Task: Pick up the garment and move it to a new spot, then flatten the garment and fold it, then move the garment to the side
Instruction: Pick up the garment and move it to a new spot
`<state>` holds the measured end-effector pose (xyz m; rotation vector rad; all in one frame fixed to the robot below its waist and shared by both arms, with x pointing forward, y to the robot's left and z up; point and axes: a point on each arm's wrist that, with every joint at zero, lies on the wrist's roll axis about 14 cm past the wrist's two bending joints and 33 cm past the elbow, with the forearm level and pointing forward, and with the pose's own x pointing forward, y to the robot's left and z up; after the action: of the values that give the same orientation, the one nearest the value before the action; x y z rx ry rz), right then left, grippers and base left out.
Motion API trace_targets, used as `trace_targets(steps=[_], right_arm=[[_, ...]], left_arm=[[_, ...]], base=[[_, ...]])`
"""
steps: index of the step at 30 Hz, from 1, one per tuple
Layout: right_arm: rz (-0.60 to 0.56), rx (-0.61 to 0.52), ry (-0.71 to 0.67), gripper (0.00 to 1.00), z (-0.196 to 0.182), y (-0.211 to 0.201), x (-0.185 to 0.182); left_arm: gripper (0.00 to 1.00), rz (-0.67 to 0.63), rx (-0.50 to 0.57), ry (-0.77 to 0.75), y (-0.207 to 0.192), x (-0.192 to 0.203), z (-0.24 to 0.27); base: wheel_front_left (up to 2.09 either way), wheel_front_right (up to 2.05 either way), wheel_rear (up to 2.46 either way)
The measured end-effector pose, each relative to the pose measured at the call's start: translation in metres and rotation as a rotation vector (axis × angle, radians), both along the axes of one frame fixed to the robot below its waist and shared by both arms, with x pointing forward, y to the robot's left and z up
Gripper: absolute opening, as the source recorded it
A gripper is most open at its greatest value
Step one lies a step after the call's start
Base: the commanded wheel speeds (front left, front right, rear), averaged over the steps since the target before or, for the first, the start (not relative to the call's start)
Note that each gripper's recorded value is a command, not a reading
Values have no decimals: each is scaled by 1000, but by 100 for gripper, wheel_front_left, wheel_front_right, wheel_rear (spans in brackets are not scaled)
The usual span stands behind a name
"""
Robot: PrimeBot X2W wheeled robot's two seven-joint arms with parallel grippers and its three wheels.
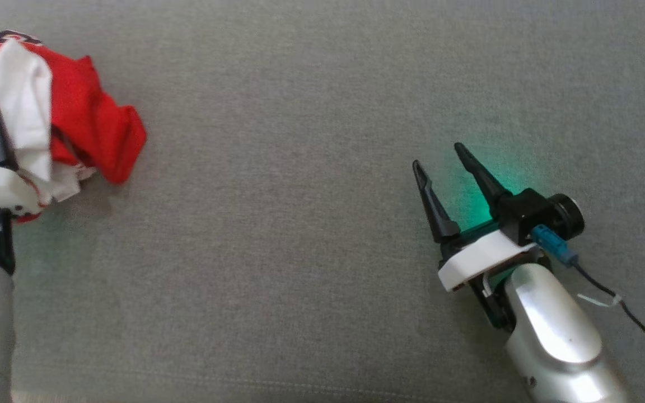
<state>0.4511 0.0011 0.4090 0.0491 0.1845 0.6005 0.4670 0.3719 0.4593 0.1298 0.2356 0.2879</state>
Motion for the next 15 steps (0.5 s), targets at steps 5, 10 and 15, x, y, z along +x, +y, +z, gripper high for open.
trace_targets(steps=[5,10,15], right_arm=[[-34,-18,16,100,-12,-16,10],[-58,-23,18,100,-16,-24,17],[-64,-25,8,100,-11,-26,17]], left_arm=[[100,34,-14,112,10,8,-28],[87,67,-35,223,10,5,-56],[0,80,-69,260,6,0,-63]], base=[[0,0,0],[0,0,0],[0,0,0]])
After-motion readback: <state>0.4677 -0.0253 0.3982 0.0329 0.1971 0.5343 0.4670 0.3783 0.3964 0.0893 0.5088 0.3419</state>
